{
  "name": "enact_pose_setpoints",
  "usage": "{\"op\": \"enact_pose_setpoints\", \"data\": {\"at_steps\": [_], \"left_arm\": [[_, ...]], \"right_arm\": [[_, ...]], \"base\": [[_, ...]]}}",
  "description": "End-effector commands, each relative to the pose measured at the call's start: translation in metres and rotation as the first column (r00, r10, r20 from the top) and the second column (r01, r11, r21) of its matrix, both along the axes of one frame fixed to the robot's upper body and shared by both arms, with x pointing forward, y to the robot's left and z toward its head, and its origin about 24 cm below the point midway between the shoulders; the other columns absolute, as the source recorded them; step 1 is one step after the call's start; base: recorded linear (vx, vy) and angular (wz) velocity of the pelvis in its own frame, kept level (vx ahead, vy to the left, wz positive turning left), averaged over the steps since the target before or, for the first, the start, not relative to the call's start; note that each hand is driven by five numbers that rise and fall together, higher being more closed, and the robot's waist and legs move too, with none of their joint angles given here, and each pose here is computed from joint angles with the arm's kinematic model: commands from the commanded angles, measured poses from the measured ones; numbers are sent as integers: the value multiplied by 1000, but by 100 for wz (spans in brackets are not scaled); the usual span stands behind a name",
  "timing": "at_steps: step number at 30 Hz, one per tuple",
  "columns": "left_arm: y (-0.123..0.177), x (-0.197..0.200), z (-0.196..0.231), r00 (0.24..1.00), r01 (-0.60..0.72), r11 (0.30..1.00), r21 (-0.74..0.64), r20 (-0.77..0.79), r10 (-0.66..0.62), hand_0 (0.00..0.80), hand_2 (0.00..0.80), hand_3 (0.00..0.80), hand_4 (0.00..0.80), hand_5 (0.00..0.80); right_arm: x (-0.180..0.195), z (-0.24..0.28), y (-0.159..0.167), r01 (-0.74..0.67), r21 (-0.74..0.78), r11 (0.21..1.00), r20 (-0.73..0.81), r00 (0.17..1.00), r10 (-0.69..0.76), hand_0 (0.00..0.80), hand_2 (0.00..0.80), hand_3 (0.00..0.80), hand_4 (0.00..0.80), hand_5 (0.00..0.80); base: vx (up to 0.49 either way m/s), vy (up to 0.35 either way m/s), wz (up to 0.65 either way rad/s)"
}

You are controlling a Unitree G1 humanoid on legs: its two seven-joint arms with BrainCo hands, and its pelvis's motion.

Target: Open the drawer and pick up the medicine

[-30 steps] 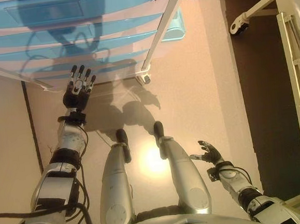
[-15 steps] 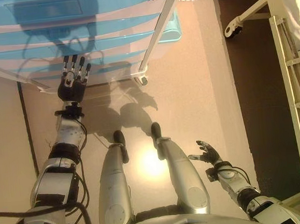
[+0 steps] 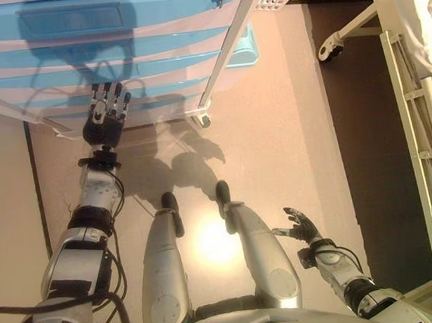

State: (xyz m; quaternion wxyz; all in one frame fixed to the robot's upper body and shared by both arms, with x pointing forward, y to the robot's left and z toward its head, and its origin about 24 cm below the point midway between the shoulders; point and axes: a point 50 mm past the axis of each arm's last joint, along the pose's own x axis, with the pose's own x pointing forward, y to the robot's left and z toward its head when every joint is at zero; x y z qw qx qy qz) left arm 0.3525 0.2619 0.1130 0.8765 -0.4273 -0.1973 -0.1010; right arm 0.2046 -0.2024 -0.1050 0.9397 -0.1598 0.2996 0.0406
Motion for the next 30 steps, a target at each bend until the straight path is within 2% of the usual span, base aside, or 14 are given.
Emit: {"op": "enact_pose_setpoints", "data": {"at_steps": [1, 2, 3, 10, 16, 24, 30], "left_arm": [[-6, -14, 142, 764, 33, 997, 65, 641, -67, 609, 609, 609, 609, 609], [-5, -15, 141, 757, 36, 998, 49, 650, -59, 734, 734, 734, 734, 734], [-5, -16, 140, 754, 35, 999, 40, 655, -53, 800, 800, 800, 800, 800], [0, -23, 127, 764, -4, 1000, 12, 645, -5, 800, 800, 800, 800, 800], [5, -30, 98, 809, -16, 1000, -17, 587, 23, 800, 800, 800, 800, 800], [-5, -56, 13, 910, -19, 995, -97, 411, 57, 800, 800, 800, 800, 800], [-15, -88, -58, 977, 78, 985, -154, 208, -45, 800, 800, 800, 800, 800]], "right_arm": [[-38, -18, 22, -126, 28, 992, -84, 988, 128, 0, 0, 0, 0, 0], [-40, -19, 23, -126, 28, 992, -90, 988, 128, 0, 0, 0, 0, 0], [-42, -19, 23, -127, 27, 991, -95, 987, 129, 0, 0, 0, 0, 0], [-50, -22, 23, -128, 20, 992, -121, 984, 130, 0, 0, 0, 0, 0], [-57, -24, 23, -138, 2, 990, -141, 981, 137, 0, 0, 0, 0, 0], [-67, -27, 16, -148, -45, 988, -190, 972, 137, 0, 0, 0, 0, 0], [-70, -27, -9, -130, -125, 983, -230, 968, 99, 0, 0, 0, 0, 0]], "base": [[53, -18, -1], [50, -19, 0], [41, -17, 2], [13, -18, 4], [-2, -27, 5], [21, -23, 23], [32, 47, 41]]}}
